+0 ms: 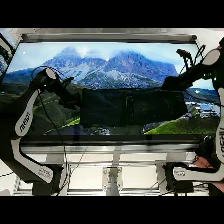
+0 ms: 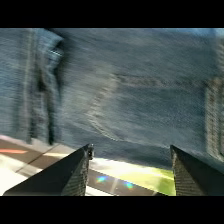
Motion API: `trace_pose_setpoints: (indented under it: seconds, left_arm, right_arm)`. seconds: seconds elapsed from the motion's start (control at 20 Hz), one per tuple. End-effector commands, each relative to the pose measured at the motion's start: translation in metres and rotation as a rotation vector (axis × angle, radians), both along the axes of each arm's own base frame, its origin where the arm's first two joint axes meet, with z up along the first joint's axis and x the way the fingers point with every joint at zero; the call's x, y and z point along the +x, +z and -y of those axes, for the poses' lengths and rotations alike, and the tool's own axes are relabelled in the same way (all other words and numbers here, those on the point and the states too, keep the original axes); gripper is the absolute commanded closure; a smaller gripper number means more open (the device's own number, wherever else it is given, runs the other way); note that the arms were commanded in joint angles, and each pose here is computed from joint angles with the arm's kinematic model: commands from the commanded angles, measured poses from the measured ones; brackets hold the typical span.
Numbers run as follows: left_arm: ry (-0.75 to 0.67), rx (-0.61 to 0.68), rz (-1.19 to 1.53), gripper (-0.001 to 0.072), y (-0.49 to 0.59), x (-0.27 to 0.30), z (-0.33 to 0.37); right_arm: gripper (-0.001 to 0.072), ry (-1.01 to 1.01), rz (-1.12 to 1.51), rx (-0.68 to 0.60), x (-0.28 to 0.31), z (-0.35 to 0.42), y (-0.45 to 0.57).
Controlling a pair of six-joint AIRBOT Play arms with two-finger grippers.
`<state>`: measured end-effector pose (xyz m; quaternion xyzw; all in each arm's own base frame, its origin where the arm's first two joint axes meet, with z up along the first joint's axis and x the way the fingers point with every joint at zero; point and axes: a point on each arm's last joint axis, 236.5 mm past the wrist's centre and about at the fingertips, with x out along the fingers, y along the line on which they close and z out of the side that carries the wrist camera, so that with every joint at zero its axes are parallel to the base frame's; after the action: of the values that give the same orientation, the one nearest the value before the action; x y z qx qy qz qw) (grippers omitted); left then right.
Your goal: Fold the clothes and pants, and hang the long-sleeved shirts on hangers.
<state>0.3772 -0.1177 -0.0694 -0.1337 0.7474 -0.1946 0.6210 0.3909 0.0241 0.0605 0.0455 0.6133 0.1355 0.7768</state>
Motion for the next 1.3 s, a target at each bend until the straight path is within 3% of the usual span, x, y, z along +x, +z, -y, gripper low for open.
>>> trace_pose_setpoints:
  seconds: [0.0, 0.25, 0.55, 0.6, 0.7, 0.75, 0.95, 1.25]
  left_arm:
    - [0.063, -0.047, 0.069, 0.0147, -0.003, 0.02, 0.011]
    - [0.084, -0.066, 0.077, 0.0061, -0.007, 0.026, 0.017]
    - [0.058, -0.103, 0.013, 0.0086, -0.029, 0.016, 0.046]
    - [0.051, -0.117, 0.013, 0.0204, -0.031, 0.016, 0.054]
    - [0.043, -0.13, 0.006, 0.063, -0.03, 0.013, 0.061]
    - [0.022, -0.138, -0.003, 0.0683, -0.025, 0.008, 0.061]
    - [0.003, -0.046, 0.011, 0.0685, 0.013, -0.003, 0.004]
    - [0.242, 0.353, 0.13, 0.0684, 0.106, -0.036, -0.158]
  right_arm:
    - [0.017, -0.022, 0.036, -0.074, -0.019, 0.014, -0.013]
    - [0.017, -0.024, 0.059, -0.077, -0.024, 0.014, -0.004]
    - [0.017, -0.027, 0.081, -0.076, -0.025, 0.013, 0.004]
    - [0.017, -0.027, 0.081, -0.076, -0.026, 0.013, 0.004]
    - [0.017, -0.027, 0.081, -0.076, -0.026, 0.013, 0.004]
    - [0.017, -0.027, 0.08, -0.076, -0.026, 0.013, 0.004]
    - [0.017, -0.024, 0.07, -0.075, -0.028, 0.013, 0.003]
    - [0.017, -0.021, 0.057, -0.07, -0.031, 0.011, 0.002]
